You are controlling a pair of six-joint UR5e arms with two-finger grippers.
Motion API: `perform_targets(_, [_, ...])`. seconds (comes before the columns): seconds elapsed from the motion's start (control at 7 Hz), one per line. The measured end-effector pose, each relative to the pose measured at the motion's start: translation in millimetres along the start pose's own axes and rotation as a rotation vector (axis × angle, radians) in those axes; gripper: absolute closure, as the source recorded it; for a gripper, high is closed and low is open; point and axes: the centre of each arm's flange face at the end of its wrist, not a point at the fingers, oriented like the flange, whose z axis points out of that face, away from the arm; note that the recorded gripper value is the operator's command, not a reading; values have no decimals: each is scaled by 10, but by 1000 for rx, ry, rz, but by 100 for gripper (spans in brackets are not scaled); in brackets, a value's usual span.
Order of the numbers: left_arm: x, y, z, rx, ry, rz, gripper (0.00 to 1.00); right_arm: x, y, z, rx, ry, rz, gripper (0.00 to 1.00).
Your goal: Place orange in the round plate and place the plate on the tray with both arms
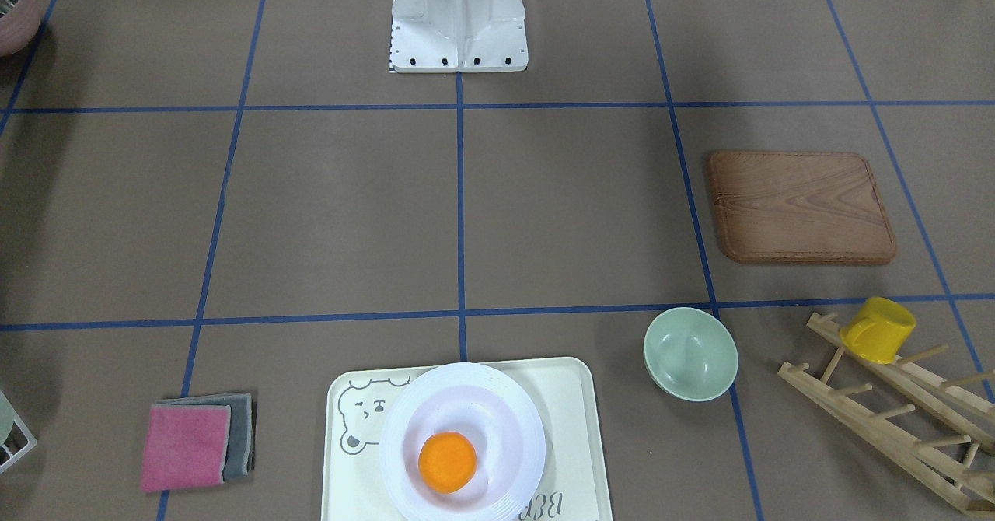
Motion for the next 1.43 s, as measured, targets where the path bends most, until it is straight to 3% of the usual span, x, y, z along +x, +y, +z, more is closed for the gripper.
perform_targets(1.43, [-7,52,7,-2,1,-6,1,-9,-30,-15,7,2,0,0])
